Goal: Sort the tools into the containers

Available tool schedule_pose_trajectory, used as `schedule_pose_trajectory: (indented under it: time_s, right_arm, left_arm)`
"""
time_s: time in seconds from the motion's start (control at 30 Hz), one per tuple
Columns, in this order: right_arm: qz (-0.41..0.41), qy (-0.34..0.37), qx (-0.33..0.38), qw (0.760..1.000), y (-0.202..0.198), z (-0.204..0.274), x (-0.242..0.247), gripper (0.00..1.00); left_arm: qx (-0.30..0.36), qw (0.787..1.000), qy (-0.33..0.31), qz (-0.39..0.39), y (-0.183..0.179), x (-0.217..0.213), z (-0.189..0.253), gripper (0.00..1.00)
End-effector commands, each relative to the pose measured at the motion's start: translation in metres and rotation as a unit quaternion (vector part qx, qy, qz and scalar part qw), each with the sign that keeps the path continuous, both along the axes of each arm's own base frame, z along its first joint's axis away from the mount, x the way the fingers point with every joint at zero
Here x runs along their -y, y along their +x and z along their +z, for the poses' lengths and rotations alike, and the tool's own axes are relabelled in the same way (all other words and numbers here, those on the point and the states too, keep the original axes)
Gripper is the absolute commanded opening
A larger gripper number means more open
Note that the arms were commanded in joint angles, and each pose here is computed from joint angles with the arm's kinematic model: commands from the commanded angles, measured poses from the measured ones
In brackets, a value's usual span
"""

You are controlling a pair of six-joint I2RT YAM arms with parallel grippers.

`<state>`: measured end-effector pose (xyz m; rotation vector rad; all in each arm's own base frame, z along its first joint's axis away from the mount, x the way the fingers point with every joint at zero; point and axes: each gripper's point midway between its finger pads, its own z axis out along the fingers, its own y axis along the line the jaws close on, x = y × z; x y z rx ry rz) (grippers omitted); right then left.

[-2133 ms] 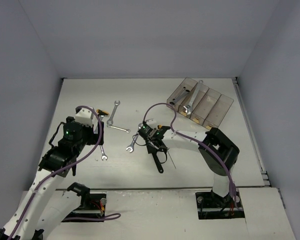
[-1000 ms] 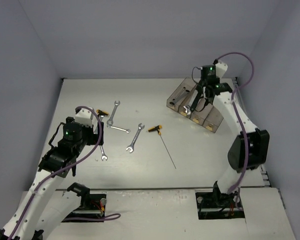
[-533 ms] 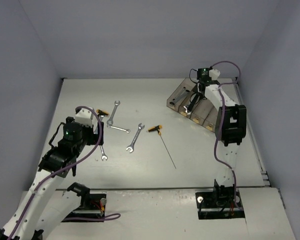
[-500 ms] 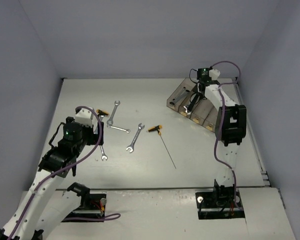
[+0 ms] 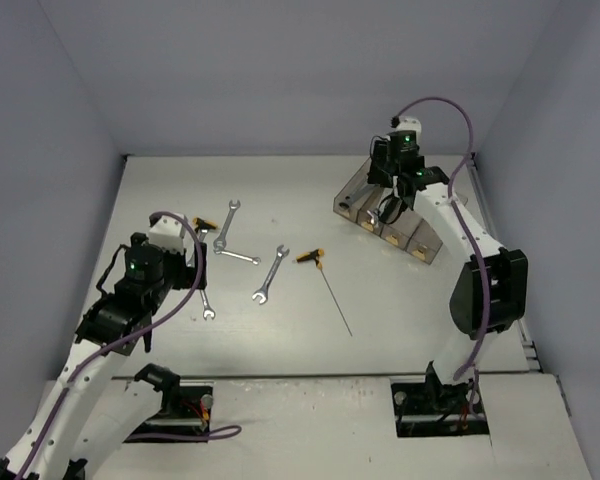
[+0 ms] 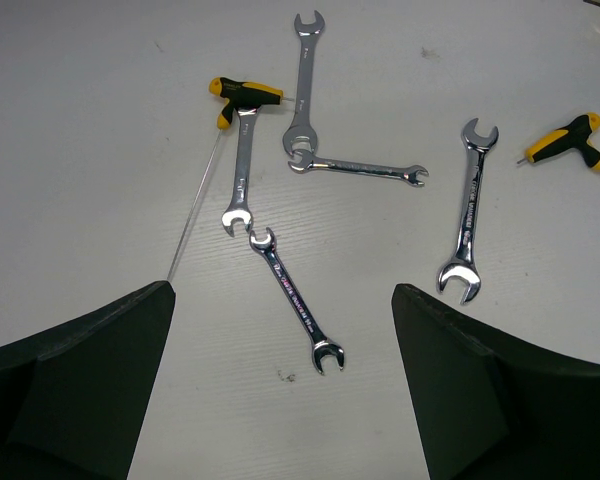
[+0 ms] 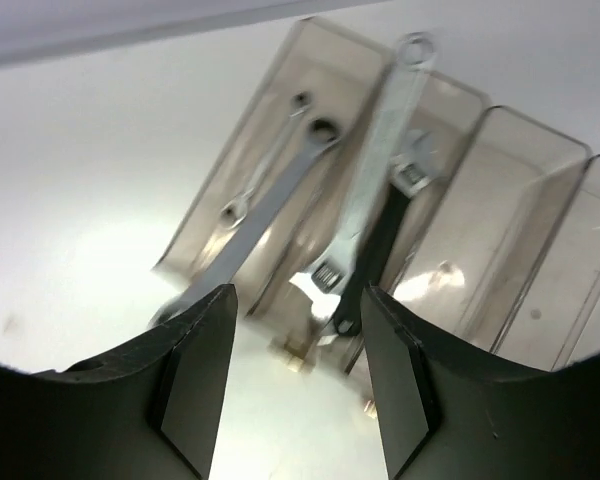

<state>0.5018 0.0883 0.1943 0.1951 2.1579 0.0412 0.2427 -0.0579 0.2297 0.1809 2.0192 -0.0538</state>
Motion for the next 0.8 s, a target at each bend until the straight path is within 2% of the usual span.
schedule_pose_trajectory:
  time_s: [0.0,0.2,0.37,0.77]
  right_arm:
    - [0.146,-0.048,0.018,0.988,-0.058,0.018,-0.062,0.5]
    - [0.23,-0.069,-0.042,0.97,-0.115,-0.04,-0.117,0.48]
    - [0.256,-0.097,-0.107,0.956,-0.141,-0.101,-0.142,0.45]
    - [0.281,-0.13,-0.156,0.938,-0.146,-0.163,-0.17,0.44]
  left_arm:
    - [0.031,0.999,-0.007,-0.001,0.008,0.003,0.018,0.88]
    - [0.031,1.0,-0.007,-0.002,0.008,0.003,0.018,0.88]
    - [0.032,0.999,-0.007,-0.001,0.007,0.002,0.017,0.88]
    - [0.03,1.0,-0.007,-0.004,0.007,0.003,0.016,0.88]
